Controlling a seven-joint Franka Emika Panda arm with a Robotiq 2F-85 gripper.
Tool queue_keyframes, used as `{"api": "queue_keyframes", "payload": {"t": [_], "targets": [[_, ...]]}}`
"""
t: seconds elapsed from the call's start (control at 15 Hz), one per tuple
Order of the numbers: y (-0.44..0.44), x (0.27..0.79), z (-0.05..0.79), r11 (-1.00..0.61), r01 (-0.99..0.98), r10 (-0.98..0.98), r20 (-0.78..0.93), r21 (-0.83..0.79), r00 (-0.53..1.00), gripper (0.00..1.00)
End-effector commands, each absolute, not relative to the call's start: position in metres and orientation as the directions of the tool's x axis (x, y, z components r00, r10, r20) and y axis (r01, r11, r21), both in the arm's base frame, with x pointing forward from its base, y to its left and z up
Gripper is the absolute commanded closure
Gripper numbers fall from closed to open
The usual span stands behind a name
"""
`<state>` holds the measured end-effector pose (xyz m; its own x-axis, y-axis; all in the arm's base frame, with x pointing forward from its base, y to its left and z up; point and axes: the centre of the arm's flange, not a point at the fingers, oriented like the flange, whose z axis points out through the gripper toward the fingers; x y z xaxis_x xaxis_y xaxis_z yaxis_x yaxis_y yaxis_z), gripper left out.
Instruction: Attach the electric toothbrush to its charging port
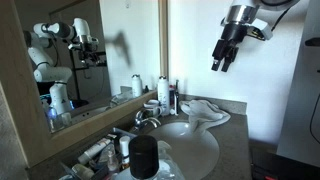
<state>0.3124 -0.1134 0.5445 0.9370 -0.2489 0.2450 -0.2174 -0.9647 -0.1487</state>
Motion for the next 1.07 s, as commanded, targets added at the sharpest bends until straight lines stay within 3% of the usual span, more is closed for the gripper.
{"api": "queue_keyframes", "payload": {"t": [0.0, 0.33, 1.0], "targets": [[-0.113, 0.312, 0.544, -0.965, -0.217, -0.249, 0.245, -0.149, 0.937, 0.0], [-0.113, 0.312, 0.544, -0.965, -0.217, -0.249, 0.245, -0.149, 0.937, 0.0], [-0.139, 0.401, 0.493, -0.894, -0.446, -0.423, 0.399, -0.041, 0.814, 0.0]]}}
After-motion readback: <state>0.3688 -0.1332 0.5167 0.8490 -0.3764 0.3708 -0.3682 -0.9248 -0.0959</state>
